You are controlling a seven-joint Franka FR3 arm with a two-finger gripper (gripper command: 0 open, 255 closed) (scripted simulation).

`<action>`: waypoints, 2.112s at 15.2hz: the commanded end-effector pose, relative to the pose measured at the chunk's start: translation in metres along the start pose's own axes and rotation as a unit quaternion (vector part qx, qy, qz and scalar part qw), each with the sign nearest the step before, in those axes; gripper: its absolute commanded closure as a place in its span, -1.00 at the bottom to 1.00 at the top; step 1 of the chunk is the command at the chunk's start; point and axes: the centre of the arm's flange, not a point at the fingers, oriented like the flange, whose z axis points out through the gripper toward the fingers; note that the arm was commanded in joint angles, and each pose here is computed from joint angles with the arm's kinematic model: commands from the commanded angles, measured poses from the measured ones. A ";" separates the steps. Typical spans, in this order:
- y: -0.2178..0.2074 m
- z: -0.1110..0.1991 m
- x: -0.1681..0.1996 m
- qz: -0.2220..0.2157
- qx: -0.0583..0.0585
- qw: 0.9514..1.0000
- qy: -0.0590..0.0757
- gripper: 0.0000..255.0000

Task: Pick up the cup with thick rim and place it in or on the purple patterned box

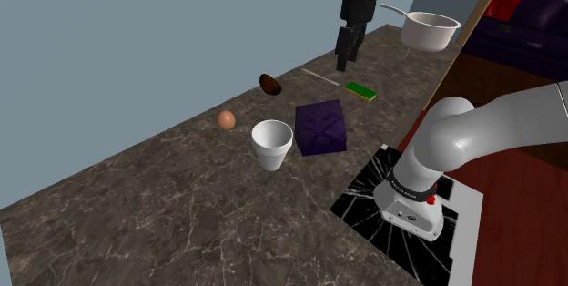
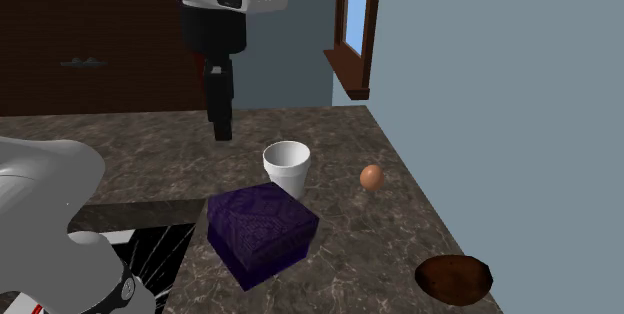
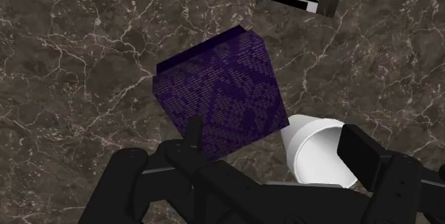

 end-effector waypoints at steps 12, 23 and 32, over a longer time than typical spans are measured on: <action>-0.058 0.110 0.066 0.040 0.000 0.999 0.029 -1.00; -0.091 0.198 0.115 0.065 0.000 0.997 0.047 -1.00; -0.091 0.217 0.117 0.065 0.000 0.997 0.047 -1.00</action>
